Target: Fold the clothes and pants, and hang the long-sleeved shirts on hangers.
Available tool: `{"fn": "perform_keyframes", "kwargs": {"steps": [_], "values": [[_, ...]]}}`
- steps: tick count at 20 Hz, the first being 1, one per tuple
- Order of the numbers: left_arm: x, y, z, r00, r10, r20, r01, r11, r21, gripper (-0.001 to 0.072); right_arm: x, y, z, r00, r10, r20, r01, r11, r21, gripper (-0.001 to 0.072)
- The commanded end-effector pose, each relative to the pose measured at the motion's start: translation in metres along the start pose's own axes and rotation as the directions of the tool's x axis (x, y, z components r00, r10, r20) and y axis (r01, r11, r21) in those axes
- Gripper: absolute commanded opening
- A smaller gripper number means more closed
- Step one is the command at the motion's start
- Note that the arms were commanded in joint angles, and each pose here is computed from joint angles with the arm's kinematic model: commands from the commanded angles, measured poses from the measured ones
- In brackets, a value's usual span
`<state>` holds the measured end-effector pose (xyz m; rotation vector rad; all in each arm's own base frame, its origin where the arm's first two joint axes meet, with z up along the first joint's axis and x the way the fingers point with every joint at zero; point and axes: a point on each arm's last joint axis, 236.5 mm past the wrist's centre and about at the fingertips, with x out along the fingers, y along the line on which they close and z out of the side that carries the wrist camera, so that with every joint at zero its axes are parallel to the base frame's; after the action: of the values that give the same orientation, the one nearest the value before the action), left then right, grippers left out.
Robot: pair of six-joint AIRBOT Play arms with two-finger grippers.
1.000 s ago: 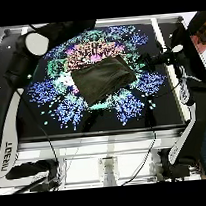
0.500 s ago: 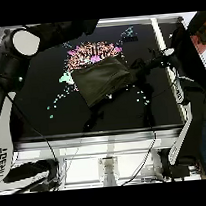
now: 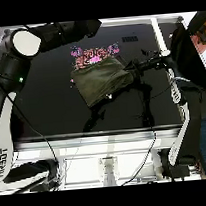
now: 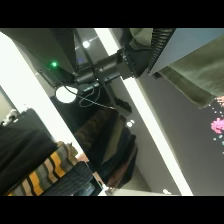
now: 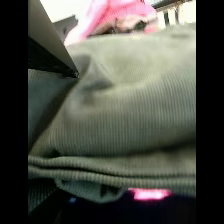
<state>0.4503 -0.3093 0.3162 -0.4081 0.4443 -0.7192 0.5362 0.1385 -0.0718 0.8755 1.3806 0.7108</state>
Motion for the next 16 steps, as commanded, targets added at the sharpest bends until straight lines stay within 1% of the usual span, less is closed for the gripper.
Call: {"fn": "perform_keyframes", "kwargs": {"steps": [1,5,7,8,11,12,14,15,16], "values": [[0.000,-0.002,-0.001,1.000,-0.004,-0.002,0.004,1.000,0.001,0.0505,0.005,0.017,-0.004,0.998,0.059,-0.019,-0.059,0.998,-0.005,0.0684],[0.000,-0.002,-0.001,1.000,-0.004,-0.002,0.004,1.000,0.001,0.0505,0.018,0.020,-0.012,0.998,0.041,-0.049,-0.042,0.999,-0.016,0.0675],[0.000,-0.002,-0.001,1.000,-0.004,-0.002,0.004,1.000,0.001,0.0505,0.027,0.025,-0.016,0.997,0.035,-0.067,-0.037,0.999,-0.029,0.0609],[0.000,-0.002,-0.001,1.000,-0.004,-0.002,0.004,1.000,0.001,0.0505,0.031,0.028,-0.018,0.997,0.034,-0.072,-0.036,0.999,-0.034,0.0557],[0.000,-0.002,-0.001,1.000,-0.004,-0.002,0.004,1.000,0.001,0.0505,0.034,0.033,-0.025,0.994,0.040,-0.103,-0.045,0.998,-0.054,0.0239],[0.000,-0.002,-0.001,1.000,-0.004,-0.002,0.004,1.000,0.001,0.0505,0.030,0.034,-0.026,0.994,0.041,-0.106,-0.047,0.997,-0.054,0.0026],[0.000,-0.003,-0.001,1.000,-0.004,-0.002,0.004,1.000,0.001,0.0504,0.015,0.040,-0.023,0.995,0.043,-0.085,-0.048,0.997,-0.055,0.0010],[0.000,-0.002,-0.001,1.000,-0.004,-0.001,0.004,1.000,0.001,0.0504,0.004,0.041,-0.019,0.997,0.040,-0.065,-0.042,0.999,-0.030,0.0009],[0.000,-0.002,0.000,1.000,-0.004,-0.001,0.004,1.000,0.001,0.0504,-0.012,0.038,-0.014,0.999,0.012,-0.038,-0.012,1.000,-0.018,0.0008]]}}
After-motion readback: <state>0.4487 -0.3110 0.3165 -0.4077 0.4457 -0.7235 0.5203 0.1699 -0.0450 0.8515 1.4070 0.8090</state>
